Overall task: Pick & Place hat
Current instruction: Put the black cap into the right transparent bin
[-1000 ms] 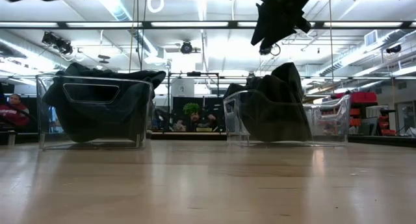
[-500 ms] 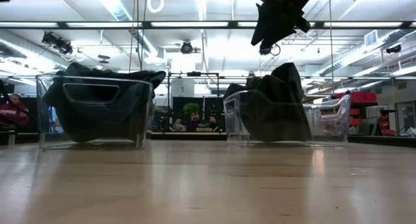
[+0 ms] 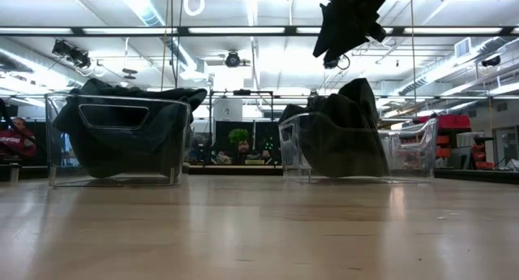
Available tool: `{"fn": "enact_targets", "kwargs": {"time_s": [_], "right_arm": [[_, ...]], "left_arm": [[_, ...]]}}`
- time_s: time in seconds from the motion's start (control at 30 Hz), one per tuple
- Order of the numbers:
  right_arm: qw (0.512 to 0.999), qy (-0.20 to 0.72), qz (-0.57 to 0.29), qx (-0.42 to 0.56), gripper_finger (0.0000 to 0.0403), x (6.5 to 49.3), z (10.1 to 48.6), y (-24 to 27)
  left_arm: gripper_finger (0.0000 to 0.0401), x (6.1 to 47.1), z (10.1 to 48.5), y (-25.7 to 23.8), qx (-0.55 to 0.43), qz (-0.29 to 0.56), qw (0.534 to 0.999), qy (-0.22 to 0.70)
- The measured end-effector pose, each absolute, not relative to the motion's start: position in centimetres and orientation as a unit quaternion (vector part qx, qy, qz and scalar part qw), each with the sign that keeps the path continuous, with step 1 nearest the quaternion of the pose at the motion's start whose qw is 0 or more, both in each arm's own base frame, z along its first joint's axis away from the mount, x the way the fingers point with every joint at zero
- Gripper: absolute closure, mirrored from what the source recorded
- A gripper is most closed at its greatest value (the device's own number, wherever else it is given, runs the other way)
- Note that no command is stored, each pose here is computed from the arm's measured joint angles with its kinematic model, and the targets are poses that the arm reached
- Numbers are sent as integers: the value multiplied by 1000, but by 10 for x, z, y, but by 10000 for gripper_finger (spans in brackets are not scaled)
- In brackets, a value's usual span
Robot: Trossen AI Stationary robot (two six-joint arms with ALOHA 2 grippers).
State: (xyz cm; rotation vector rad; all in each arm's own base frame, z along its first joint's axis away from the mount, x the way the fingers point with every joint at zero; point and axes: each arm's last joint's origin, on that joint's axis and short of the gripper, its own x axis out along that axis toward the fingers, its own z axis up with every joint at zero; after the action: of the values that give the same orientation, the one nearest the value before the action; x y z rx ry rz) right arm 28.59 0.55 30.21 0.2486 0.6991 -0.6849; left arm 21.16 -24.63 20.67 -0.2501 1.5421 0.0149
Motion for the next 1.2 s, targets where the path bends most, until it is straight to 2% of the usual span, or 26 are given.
{"fn": "enact_targets", "kwargs": {"time_s": [0.13,0.4,0.53,0.73,0.93,1.2], "right_arm": [[877,341,-319,114,237,286,302,6],[878,341,-318,112,237,286,302,6],[878,339,-317,113,237,286,302,6],[887,334,-305,96,237,289,304,6],[907,312,-254,122,237,296,309,9],[927,282,-194,152,237,303,316,13]], "left_arm": [[214,211,201,-247,-102,24,709,697],[218,214,183,-251,-61,29,705,706],[260,213,179,-253,-43,12,700,713],[382,214,182,-252,-21,1,703,711],[390,221,206,-240,30,30,690,722],[393,251,257,-215,181,-22,702,688]]}}
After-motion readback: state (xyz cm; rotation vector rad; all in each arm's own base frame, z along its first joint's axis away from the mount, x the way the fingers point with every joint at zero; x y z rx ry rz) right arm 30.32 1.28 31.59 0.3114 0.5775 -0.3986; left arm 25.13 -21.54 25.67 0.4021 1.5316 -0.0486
